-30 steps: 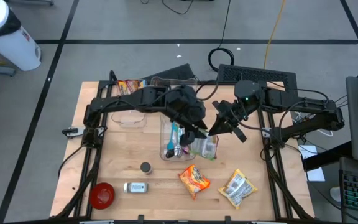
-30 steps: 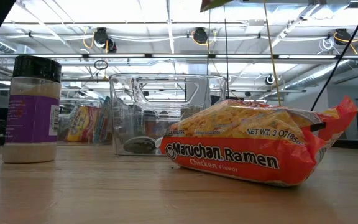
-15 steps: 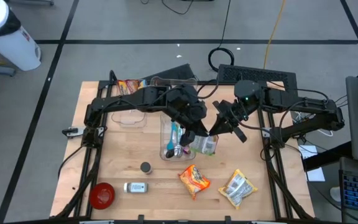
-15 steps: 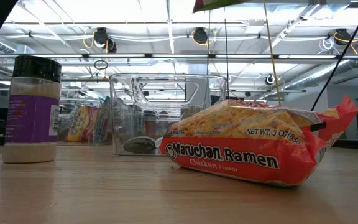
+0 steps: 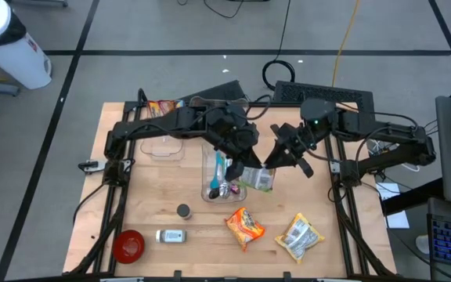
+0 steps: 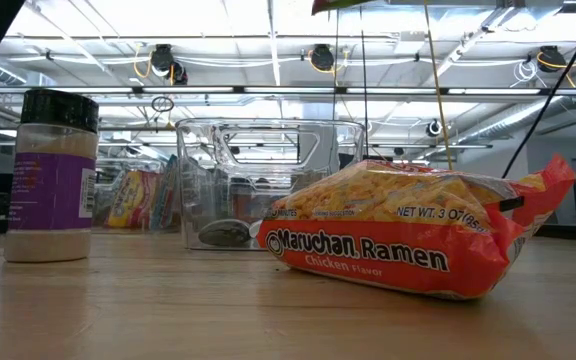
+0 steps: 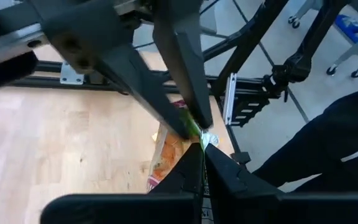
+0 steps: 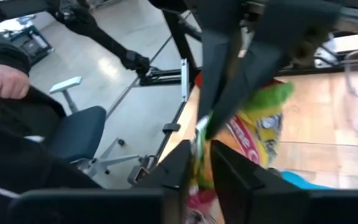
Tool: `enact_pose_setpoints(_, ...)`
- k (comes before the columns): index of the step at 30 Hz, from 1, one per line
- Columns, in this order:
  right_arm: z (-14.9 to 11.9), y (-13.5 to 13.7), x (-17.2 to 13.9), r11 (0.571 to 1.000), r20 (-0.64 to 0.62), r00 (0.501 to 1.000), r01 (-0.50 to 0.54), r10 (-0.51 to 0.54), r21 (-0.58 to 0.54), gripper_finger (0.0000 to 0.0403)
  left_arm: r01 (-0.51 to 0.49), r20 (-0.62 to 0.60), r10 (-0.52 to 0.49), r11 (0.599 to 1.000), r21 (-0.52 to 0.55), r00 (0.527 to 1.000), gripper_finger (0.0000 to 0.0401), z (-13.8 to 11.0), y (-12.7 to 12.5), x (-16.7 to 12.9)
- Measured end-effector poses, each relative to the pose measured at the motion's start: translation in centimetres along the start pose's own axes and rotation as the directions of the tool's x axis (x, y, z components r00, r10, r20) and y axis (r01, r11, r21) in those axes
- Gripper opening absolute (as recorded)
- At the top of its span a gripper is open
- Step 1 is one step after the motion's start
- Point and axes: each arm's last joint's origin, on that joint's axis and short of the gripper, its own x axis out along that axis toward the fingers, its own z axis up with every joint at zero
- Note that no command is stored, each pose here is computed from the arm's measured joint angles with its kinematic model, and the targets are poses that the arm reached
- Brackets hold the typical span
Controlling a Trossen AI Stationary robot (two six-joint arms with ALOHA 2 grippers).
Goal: Pick & Place Food Item
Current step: Put the green noodle pack into the top left transparent bin
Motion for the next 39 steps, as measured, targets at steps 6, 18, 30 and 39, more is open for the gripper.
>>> enact_pose_setpoints(6,0.4,-0.2,-1.8,0.998,0.051,0.998,0.046,-0.048,0.030,0.0120,-0.052,-0.006,0.052,0.999,-0.013,0.999,0.0003,0.2,-0.4,-2.6)
enact_pose_setpoints(18,0.7,-0.2,-4.9,0.968,0.145,0.959,0.235,-0.246,0.085,0.0169,-0.327,0.046,0.328,0.945,-0.032,0.944,0.0002,-0.2,-3.4,-13.6)
enact_pose_setpoints(30,1.3,-0.3,-5.2,0.921,0.225,0.896,0.355,-0.384,0.158,0.0164,-0.475,0.005,0.475,0.879,-0.049,0.880,0.0001,-6.7,-5.0,-20.1)
enact_pose_setpoints(39,1.0,-1.9,-3.7,0.889,0.323,0.838,0.359,-0.441,0.284,0.0158,-0.585,0.012,0.591,0.801,-0.125,0.807,0.0001,-13.4,-4.8,-25.6)
